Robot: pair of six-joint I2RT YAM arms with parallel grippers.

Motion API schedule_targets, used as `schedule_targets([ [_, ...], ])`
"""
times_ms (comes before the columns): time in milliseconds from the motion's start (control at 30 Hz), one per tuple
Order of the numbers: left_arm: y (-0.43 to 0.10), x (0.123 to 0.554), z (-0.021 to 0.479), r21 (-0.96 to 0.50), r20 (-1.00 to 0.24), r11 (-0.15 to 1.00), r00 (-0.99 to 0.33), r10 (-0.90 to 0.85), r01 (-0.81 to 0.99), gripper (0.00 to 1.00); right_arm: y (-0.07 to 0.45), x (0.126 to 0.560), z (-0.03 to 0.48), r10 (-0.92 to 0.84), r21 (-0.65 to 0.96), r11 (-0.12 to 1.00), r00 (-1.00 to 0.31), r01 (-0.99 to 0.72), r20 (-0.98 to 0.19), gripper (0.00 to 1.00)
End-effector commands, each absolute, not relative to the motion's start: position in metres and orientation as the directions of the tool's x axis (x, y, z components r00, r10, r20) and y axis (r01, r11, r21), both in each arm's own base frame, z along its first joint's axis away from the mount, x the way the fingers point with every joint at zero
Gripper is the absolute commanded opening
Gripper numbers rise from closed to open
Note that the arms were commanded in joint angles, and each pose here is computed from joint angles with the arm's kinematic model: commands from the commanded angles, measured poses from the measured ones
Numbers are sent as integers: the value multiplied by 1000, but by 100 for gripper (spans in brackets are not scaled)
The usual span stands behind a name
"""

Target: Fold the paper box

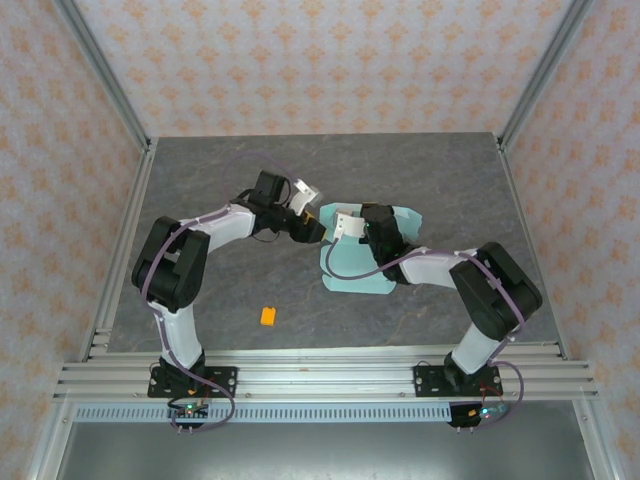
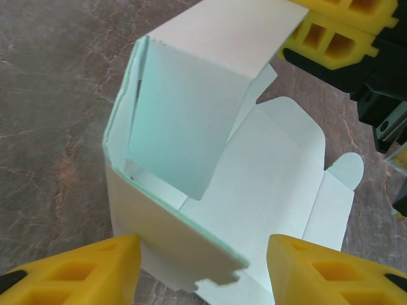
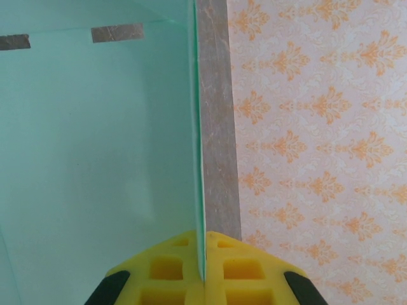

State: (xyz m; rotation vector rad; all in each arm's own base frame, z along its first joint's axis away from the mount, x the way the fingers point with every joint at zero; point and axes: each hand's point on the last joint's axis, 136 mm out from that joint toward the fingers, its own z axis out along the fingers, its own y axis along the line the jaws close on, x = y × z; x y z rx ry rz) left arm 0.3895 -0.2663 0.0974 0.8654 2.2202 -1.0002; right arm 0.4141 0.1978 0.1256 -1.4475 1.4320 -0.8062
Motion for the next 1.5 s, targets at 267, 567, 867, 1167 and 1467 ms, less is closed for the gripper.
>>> schedule_targets([
  [267, -259, 391, 113, -415, -734, 513, -609, 299, 751, 55, 189, 413, 137, -972, -897, 148, 107, -416, -210, 0],
  [567, -207, 385, 133, -356, -760, 599, -595, 261, 717, 58, 187, 415, 131, -976, -897, 131, 103, -421, -191, 0],
  [867, -197, 428, 109, -376, -672, 706, -701, 238, 600, 50, 188, 416, 136, -974, -899, 140, 104, -415, -199, 0],
  [1167, -252, 416, 94, -458, -640, 517, -672, 373, 723, 51, 188, 416, 131, -978, -895, 120, 102, -429, -180, 0],
  [1467, -281, 407, 93, -498, -656, 410, -641, 399, 764, 51, 191, 418, 126, -981, -896, 90, 117, -436, -155, 0],
])
